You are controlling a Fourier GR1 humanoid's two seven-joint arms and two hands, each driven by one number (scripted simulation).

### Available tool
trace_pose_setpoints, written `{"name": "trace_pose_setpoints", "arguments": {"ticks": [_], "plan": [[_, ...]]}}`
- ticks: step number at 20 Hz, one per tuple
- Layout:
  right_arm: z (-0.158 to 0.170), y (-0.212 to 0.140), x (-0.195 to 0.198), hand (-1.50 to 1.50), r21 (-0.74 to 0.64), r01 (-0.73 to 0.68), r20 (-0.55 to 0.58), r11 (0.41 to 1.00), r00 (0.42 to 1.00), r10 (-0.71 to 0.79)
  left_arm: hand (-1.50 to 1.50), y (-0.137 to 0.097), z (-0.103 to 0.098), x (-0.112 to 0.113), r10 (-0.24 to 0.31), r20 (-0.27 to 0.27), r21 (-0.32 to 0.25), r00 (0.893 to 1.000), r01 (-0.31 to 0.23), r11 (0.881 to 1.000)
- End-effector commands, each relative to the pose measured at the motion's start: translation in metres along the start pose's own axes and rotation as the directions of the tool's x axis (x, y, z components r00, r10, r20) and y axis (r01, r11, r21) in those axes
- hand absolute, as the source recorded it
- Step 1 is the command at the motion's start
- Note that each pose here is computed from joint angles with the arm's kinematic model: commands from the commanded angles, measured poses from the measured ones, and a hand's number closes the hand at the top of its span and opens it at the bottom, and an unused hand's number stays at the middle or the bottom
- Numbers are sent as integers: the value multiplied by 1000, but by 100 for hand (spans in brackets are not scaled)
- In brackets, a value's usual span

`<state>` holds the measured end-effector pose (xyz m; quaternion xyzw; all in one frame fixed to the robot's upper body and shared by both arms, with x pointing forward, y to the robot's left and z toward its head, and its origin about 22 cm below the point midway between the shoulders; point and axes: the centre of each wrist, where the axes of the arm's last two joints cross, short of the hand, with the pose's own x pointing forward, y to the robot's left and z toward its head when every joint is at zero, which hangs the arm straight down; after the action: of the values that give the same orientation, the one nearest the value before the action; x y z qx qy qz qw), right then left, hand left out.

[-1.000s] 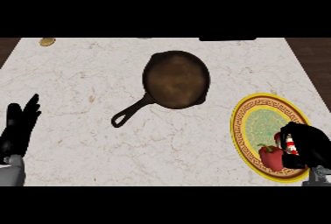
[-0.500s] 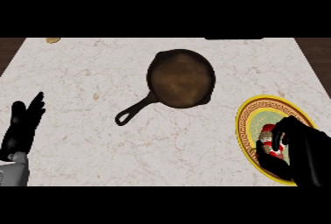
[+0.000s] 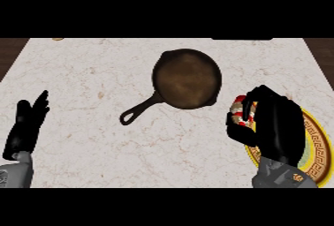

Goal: Pick the cupcake from the plate and place it in the pan

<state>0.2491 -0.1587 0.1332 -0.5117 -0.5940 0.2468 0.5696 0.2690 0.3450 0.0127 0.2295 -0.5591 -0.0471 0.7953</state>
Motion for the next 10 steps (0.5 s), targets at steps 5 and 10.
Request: {"name": "trace_pose_setpoints", "arguments": {"ticks": [5,10], "plan": [[-83,36,34,150,16,172,-64,985,983,-171,0,-2,-6,17,5,11,-37,1000,-4,999],[-99,88,36,150,38,188,-96,981,978,-184,0,1,2,-3,-2,22,-16,1000,3,1000]]}}
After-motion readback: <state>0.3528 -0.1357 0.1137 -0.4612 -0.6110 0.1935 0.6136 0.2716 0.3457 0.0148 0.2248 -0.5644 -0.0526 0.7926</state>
